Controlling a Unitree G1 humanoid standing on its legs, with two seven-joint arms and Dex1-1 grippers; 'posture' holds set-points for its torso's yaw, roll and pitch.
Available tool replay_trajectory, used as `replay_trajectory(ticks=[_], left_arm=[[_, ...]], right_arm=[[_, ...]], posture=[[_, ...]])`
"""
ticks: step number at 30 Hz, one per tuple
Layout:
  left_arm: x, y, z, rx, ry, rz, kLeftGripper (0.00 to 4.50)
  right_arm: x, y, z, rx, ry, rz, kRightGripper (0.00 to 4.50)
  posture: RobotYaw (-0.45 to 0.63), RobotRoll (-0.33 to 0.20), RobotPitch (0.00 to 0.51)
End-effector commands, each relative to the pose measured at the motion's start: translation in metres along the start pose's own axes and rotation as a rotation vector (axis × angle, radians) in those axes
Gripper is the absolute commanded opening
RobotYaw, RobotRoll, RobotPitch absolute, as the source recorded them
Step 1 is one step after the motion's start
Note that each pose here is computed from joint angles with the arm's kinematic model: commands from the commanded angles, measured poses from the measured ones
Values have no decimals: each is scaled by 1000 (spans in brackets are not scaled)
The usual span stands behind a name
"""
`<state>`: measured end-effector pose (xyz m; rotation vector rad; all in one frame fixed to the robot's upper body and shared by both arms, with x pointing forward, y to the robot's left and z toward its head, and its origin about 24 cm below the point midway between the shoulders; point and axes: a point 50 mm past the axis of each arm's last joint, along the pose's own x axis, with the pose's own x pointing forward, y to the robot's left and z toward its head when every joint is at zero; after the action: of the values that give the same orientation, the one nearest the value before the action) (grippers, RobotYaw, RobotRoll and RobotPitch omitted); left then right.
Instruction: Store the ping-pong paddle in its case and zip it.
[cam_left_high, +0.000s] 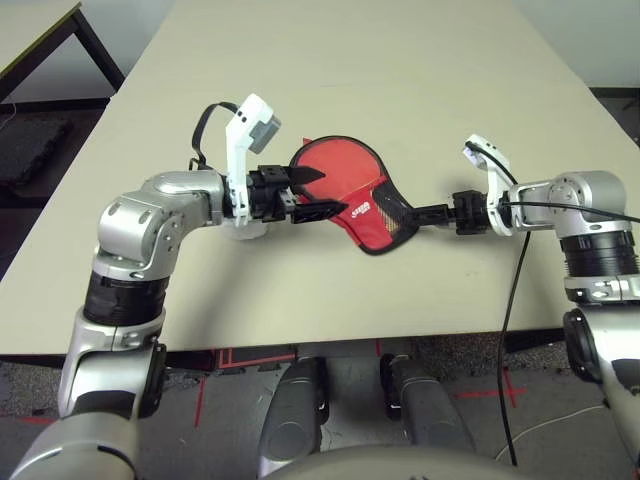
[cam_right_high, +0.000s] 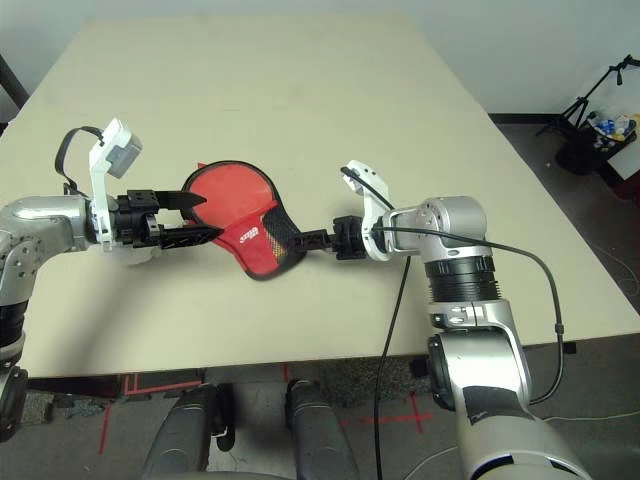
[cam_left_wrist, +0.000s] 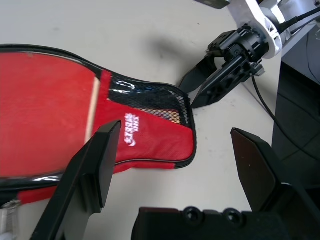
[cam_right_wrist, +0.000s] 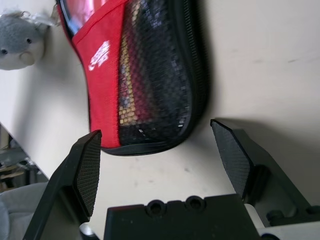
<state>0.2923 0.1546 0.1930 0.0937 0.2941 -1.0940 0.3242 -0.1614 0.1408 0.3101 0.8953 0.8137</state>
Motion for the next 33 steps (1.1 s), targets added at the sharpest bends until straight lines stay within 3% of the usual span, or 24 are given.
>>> replay_trajectory(ticks=[1, 17, 20, 32, 33], left_arm=[[5, -1, -4, 1, 5, -8, 4500], [16, -7, -5, -8, -10, -36, 4500], [14, -7, -5, -9, -8, -33, 4500], [12, -7, -6, -11, -3, -20, 4500], [12, -7, -6, -11, -3, -19, 4500]], right_arm=[[7, 1, -4, 32, 3, 14, 4494], [52, 12, 14, 144, -101, 81, 4494], [53, 11, 14, 142, -97, 78, 3987], [37, 10, 3, 118, -90, -1, 104], [34, 12, 1, 123, -86, -4, 44]], posture=[[78, 0, 162], [83, 0, 179], [88, 0, 179], [80, 0, 182], [77, 0, 183]])
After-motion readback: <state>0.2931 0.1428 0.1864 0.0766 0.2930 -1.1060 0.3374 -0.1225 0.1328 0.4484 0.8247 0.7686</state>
